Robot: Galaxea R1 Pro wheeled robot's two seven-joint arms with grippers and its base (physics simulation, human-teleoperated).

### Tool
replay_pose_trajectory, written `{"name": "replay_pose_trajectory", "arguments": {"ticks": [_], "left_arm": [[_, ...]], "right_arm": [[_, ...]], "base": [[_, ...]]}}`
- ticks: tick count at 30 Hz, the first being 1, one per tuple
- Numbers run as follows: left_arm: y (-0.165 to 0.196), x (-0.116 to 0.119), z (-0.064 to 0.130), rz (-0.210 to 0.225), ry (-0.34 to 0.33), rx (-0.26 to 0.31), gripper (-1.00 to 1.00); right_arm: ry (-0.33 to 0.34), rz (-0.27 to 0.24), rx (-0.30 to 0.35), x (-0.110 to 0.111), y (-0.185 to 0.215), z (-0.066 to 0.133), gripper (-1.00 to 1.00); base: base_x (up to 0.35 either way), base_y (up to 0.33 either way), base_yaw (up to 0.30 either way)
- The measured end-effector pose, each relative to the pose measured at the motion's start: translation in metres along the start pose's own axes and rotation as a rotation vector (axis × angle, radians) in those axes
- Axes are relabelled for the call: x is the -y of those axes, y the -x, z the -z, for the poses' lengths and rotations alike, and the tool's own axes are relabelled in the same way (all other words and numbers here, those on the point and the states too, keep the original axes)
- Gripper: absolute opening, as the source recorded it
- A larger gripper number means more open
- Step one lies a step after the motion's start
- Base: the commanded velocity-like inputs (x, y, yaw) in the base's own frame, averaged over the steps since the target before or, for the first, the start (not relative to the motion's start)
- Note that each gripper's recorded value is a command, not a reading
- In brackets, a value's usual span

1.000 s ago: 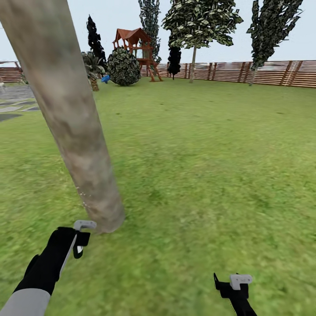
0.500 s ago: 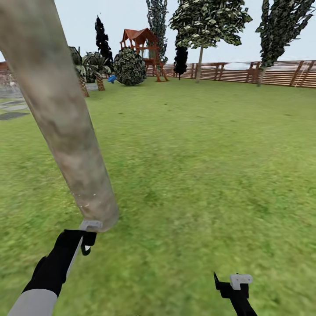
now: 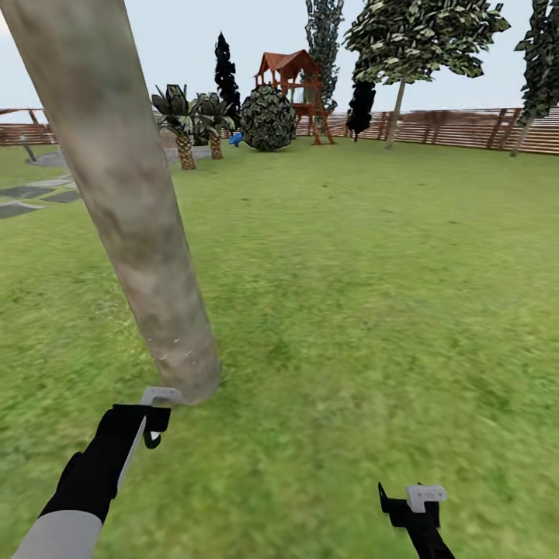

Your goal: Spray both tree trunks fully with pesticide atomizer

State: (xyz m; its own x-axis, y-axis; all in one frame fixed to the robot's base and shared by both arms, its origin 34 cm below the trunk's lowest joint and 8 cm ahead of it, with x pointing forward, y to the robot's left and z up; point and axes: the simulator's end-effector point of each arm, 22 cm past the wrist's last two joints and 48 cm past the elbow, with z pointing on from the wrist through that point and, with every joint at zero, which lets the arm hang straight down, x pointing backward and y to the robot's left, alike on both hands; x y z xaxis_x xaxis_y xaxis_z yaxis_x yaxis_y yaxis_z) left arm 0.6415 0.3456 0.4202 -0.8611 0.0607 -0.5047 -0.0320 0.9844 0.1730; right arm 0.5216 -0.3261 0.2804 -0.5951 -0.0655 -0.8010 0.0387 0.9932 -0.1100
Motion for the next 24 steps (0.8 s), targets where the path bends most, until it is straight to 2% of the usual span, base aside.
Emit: {"name": "replay_pose_trajectory", "arguments": {"ticks": [3,6,10,13,14,15,16,18,20,21,24], "left_arm": [[0.018,-0.002,0.008,0.004,0.001,0.029,-1.00],[0.023,0.004,0.018,0.017,-0.014,-0.006,-1.00],[0.052,-0.015,0.031,0.026,0.013,0.012,-1.00],[0.085,0.025,0.040,0.024,-0.056,0.048,-1.00],[0.101,0.034,0.046,0.022,-0.068,0.069,-1.00],[0.109,0.033,0.049,0.018,-0.061,0.080,-1.00],[0.118,0.028,0.051,0.022,-0.053,0.090,-1.00],[0.122,-0.004,0.051,0.027,-0.002,0.095,-1.00],[0.122,-0.053,0.052,0.041,0.054,0.095,-1.00],[0.127,-0.054,0.054,0.044,0.027,0.102,-1.00],[0.132,-0.034,0.055,0.038,-0.033,0.109,-1.00]], "right_arm": [[0.000,0.000,0.000,0.000,0.000,0.000,1.00],[-0.001,0.001,0.000,0.001,0.000,0.000,1.00],[-0.001,0.001,0.000,0.001,0.000,0.000,1.00],[-0.001,0.001,0.000,0.001,0.000,0.000,1.00],[-0.001,0.001,0.000,0.001,0.000,0.000,1.00],[-0.001,0.001,0.000,0.001,0.000,0.000,1.00],[-0.001,0.001,0.000,0.001,0.000,0.000,1.00],[0.000,0.002,0.000,0.001,0.000,0.000,1.00],[0.000,0.002,0.000,0.001,0.000,0.000,1.00],[0.000,0.002,0.000,0.001,0.000,0.000,1.00],[-0.001,0.002,0.000,0.001,0.000,0.000,1.00]], "base": [[0.025,-0.020,0.266],[0.004,-0.003,0.084],[0.000,0.000,0.005],[0.000,0.000,0.000],[0.000,0.000,0.000],[0.000,0.000,0.000],[0.000,0.000,0.000],[0.000,0.000,0.000],[0.000,0.000,0.000],[0.000,0.000,0.000],[0.000,0.000,0.000]]}}
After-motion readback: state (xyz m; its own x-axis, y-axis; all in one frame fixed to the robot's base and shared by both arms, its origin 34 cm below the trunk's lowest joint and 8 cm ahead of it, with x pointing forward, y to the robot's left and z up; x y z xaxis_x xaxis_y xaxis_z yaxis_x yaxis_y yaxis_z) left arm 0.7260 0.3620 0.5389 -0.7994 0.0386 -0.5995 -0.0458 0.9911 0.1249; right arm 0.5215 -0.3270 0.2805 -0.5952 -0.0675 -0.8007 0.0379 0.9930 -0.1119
